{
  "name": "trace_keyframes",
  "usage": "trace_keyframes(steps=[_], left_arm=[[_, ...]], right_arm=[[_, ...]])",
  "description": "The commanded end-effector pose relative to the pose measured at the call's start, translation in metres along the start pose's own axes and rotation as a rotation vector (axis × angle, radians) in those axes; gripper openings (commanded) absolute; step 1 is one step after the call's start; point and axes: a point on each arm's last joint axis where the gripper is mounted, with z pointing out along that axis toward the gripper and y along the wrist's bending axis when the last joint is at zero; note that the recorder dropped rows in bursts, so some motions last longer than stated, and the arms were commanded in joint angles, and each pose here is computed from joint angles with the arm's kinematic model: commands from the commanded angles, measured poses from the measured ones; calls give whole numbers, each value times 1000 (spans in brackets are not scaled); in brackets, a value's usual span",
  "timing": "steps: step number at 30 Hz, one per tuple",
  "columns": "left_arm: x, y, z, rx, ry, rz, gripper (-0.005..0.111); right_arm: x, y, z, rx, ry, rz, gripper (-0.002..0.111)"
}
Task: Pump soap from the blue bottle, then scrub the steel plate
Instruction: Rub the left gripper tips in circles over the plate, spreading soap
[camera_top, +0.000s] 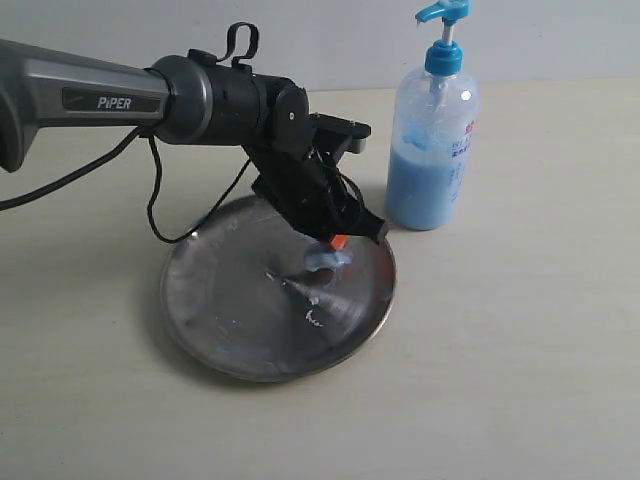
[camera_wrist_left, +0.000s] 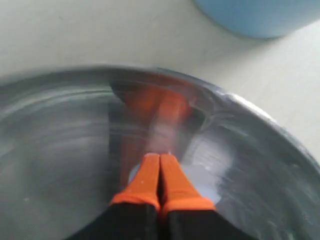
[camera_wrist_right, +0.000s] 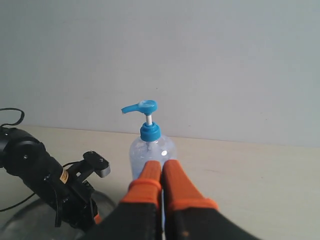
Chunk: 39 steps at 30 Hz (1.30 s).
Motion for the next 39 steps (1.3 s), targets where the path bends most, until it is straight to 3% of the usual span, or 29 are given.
trace_keyframes(steps=[1, 7, 12, 19, 32, 39], left_arm=[[14, 14, 3, -71, 136, 45, 0], [21, 10, 2, -45, 216, 23, 0], [17, -2, 3, 57, 167, -73, 0], [11, -13, 3, 186, 113, -113, 0], [2, -4, 5, 96, -1, -54, 0], [7, 6, 5, 34, 53, 18, 0]], right_arm=[[0, 0, -1, -1, -5, -6, 4], [0, 0, -1, -1, -5, -6, 4], [0, 0, -1, -1, -5, -6, 4], [0, 0, -1, -2, -5, -4, 4], [0, 0, -1, -3, -3, -2, 4], [0, 0, -1, -3, -3, -2, 4]])
